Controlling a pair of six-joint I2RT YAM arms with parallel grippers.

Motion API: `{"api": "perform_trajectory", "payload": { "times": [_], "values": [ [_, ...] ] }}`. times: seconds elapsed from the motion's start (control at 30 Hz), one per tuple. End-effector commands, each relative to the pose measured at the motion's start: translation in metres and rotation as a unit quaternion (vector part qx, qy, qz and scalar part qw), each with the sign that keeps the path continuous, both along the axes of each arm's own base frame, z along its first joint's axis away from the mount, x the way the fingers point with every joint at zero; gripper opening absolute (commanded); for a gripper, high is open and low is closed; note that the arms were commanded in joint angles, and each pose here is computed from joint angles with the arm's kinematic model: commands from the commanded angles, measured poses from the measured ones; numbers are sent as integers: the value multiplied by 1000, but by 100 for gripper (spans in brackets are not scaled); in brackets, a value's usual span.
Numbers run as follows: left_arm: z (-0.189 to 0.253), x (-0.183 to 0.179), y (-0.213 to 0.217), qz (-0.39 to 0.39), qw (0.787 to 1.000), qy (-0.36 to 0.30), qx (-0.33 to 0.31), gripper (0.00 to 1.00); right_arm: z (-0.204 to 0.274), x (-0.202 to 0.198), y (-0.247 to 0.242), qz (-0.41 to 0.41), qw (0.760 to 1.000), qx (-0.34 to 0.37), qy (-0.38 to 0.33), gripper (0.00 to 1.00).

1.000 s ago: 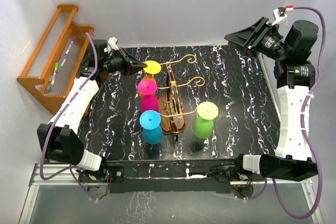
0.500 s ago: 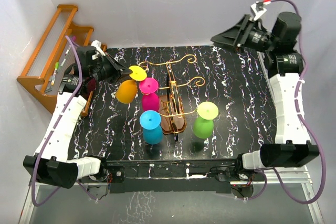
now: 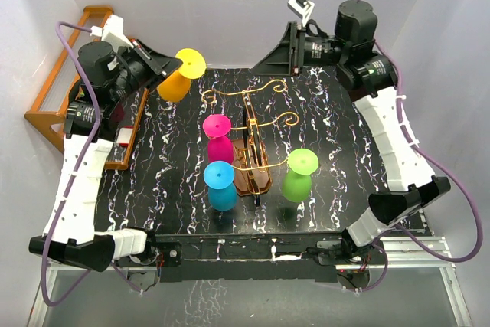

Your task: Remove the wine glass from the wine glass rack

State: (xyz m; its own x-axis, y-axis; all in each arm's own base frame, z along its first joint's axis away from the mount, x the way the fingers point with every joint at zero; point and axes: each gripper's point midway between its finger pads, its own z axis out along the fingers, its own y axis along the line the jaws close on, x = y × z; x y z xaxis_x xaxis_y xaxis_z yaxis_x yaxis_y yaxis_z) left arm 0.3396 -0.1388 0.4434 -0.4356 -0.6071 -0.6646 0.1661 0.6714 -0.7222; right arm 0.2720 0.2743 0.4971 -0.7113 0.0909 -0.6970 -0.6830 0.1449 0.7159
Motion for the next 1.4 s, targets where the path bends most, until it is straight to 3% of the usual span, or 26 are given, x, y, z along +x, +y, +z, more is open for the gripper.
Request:
{"api": "perform_trajectory", "payload": {
  "times": [0.0,0.23,0.5,1.17,1.3,1.37],
  "values": [
    [59,-20,-37,-129,984,-116,-49,0,16,-23,18,51,998,13,-45,48],
    [98,-52,-58,-225,954,-178,-91,0,17,-34,42,87,995,17,-52,48],
    [107,-80,-69,-301,929,-192,-102,0,17,-25,51,75,994,12,-73,48],
    [87,-98,-72,-341,922,-155,-96,0,15,-20,70,75,993,13,-90,46],
    [79,-101,-72,-342,924,-142,-98,0,12,-17,78,67,994,6,-87,36],
    [74,-101,-72,-339,926,-134,-97,0,4,-8,84,51,995,-7,-84,20]
  ]
}}
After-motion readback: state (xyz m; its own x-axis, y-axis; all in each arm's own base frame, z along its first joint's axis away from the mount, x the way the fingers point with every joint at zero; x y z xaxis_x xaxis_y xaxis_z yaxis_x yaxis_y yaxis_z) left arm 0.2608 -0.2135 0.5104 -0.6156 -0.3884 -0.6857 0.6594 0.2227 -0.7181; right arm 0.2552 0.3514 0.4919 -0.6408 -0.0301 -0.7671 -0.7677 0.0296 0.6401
